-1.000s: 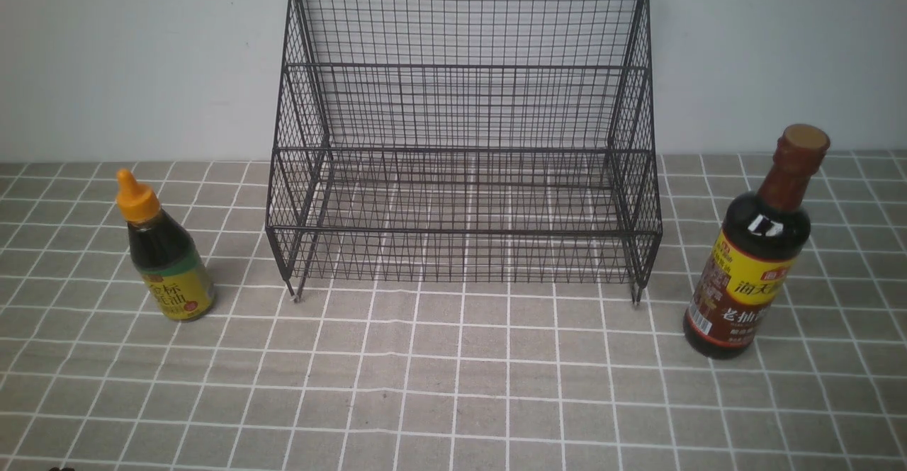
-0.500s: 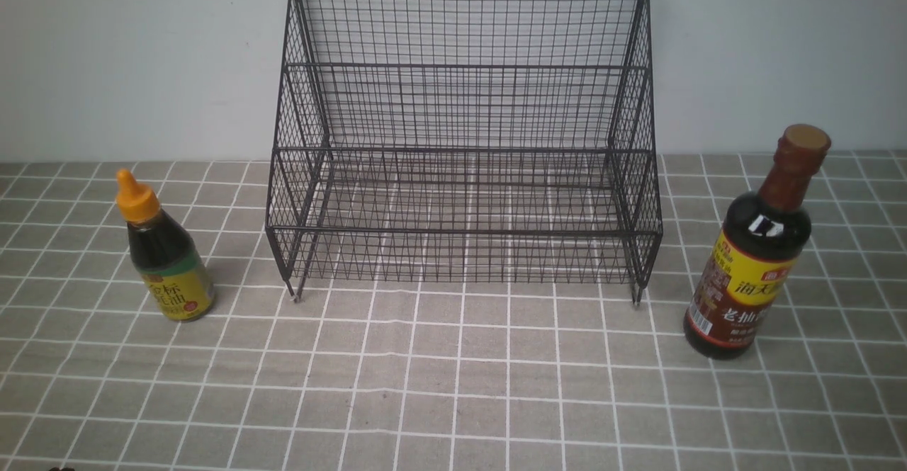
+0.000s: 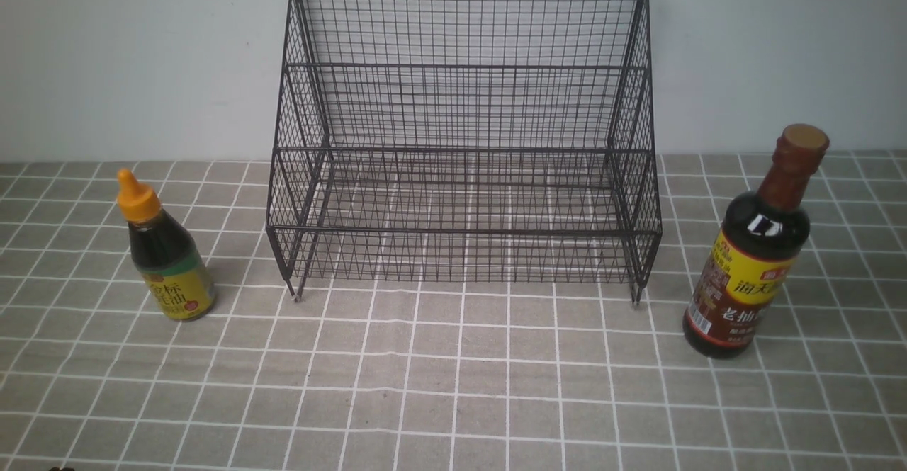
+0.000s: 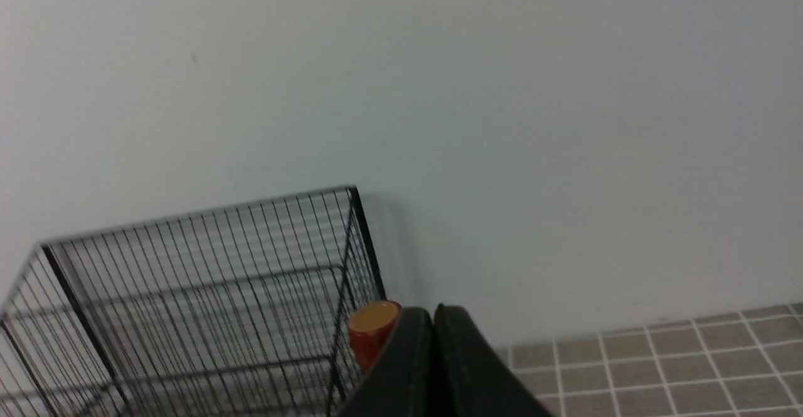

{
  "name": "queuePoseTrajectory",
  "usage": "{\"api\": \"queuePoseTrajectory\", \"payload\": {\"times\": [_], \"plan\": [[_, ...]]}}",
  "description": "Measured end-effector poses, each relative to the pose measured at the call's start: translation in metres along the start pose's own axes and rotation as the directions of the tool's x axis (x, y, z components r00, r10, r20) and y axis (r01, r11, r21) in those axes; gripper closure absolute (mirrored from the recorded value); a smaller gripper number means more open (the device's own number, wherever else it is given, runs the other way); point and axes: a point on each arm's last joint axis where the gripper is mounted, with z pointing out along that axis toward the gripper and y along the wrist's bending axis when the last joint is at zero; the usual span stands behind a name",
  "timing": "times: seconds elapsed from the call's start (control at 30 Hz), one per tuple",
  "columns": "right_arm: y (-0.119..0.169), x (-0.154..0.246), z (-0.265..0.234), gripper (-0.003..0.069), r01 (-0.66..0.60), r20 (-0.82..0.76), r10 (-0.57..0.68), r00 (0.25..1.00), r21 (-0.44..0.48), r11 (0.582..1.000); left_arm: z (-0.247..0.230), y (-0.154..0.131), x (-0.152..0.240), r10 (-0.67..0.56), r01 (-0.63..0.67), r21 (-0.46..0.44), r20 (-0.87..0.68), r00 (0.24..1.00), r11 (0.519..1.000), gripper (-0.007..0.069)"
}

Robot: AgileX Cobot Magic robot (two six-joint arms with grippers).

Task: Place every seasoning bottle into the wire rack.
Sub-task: Use the right arm to grab the condiment bottle closest to it

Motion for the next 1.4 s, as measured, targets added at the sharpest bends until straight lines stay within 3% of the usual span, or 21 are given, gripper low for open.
{"api": "queuePoseTrajectory", "payload": {"times": [0.17, 0.27, 0.37, 0.4, 0.5, 0.6, 0.77, 0.87, 1.13, 1.23, 1.3, 1.37, 1.4], "plan": [[0.005, -0.019, 0.039, 0.0645, 0.132, -0.143, -0.132, 0.981, -0.014, 0.991, 0.0, 0.0, 0.0, 0.0, 0.0, 0.0, 0.0, 1.0, 1.0, 0.0632], [0.009, -0.029, 0.073, 0.0585, 0.169, -0.209, -0.178, 0.962, -0.058, 0.984, 0.0, 0.0, 0.0, 0.0, 0.0, 0.0, 0.0, 1.0, 1.0, 0.0632], [0.017, -0.034, 0.11, 0.0466, 0.173, -0.254, -0.201, 0.946, -0.13, 0.976, 0.0, 0.0, 0.0, 0.0, 0.0, 0.0, 0.0, 1.0, 1.0, 0.0632], [0.018, -0.036, 0.11, 0.0458, 0.174, -0.248, -0.203, 0.947, -0.133, 0.976, 0.0, 0.0, 0.0, 0.0, 0.0, 0.0, 0.0, 1.0, 1.0, 0.0632], [0.029, -0.03, 0.142, 0.0309, 0.194, -0.268, -0.248, 0.931, -0.212, 0.958, 0.0, 0.0, 0.0, 0.0, 0.0, 0.0, 0.0, 1.0, 1.0, 0.0632], [0.03, -0.019, 0.162, 0.0202, 0.202, -0.283, -0.261, 0.923, -0.22, 0.954, 0.0, 0.0, 0.0, 0.0, 0.0, 0.0, 0.0, 1.0, 1.0, 0.0632], [0.024, 0.009, 0.191, 0.0081, 0.183, -0.37, -0.247, 0.895, -0.201, 0.962, 0.0, 0.0, 0.0, 0.0, 0.0, 0.0, 0.0, 1.0, 1.0, 0.0632], [0.022, 0.024, 0.202, 0.006, 0.175, -0.422, -0.247, 0.872, -0.204, 0.963, 0.0, 0.0, 0.0, 0.0, 0.0, 0.0, 0.0, 1.0, 1.0, 0.0632], [0.017, 0.054, 0.219, 0.0064, 0.149, -0.526, -0.242, 0.815, -0.213, 0.966, 0.0, 0.0, 0.0, 0.0, 0.0, 0.0, 0.0, 1.0, 1.0, 0.0632], [0.016, 0.06, 0.222, 0.0099, 0.144, -0.546, -0.241, 0.802, -0.215, 0.966, 0.0, 0.0, 0.0, 0.0, 0.0, 0.0, 0.0, 1.0, 1.0, 0.0632], [0.016, 0.062, 0.223, 0.0197, 0.141, -0.552, -0.241, 0.798, -0.217, 0.966, 0.0, 0.0, 0.0, 0.0, 0.0, 0.0, 0.0, 1.0, 1.0, 0.0632], [0.016, 0.061, 0.222, 0.0358, 0.146, -0.549, -0.246, 0.799, -0.22, 0.965, 0.0, 0.0, 0.0, 0.0, 0.0, 0.0, 0.0, 1.0, 1.0, 0.0632], [0.016, 0.061, 0.222, 0.0386, 0.156, -0.547, -0.257, 0.797, -0.225, 0.962, 0.0, 0.0, 0.0, 0.0, 0.0, 0.0, 0.0, 1.0, 1.0, 0.0632]]}}
